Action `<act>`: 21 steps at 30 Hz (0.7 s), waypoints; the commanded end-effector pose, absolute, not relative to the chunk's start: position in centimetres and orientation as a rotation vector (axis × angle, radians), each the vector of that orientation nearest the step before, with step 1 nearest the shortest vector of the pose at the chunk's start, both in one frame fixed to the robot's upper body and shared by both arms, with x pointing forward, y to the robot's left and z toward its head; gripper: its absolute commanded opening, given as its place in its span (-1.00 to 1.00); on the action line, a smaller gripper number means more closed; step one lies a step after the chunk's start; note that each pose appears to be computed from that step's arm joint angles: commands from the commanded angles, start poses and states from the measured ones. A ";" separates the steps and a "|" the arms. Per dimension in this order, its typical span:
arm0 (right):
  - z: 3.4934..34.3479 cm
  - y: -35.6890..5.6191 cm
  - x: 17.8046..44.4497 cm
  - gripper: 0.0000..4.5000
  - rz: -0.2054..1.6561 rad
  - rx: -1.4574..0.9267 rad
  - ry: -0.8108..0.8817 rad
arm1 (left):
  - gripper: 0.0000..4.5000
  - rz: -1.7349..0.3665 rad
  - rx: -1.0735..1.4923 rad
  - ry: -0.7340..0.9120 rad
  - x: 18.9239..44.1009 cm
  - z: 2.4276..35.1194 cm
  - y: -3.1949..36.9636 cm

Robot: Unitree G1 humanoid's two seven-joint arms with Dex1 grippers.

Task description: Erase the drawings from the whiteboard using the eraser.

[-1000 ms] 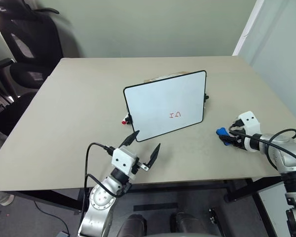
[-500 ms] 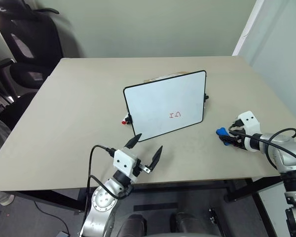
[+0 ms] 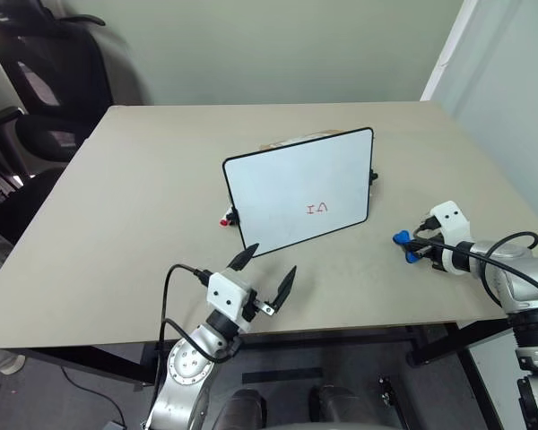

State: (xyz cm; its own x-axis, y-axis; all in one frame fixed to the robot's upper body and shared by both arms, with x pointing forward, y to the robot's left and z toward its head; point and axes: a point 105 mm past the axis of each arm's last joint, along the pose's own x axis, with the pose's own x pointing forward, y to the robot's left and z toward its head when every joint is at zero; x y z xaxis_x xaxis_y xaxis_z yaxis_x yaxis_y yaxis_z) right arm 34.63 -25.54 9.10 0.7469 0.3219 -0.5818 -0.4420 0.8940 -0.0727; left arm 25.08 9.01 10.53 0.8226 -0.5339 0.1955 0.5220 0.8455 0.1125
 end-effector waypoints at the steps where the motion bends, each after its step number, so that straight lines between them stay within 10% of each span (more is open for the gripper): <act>1: 12.1 -24.8 34.5 -0.97 0.462 -0.246 0.513 | 1.00 -0.569 0.055 -0.258 24.9 11.3 8.8; 21: 17.5 -11.5 37.5 -0.97 0.724 -0.271 0.261 | 1.00 -0.559 0.060 -0.263 25.0 11.5 9.0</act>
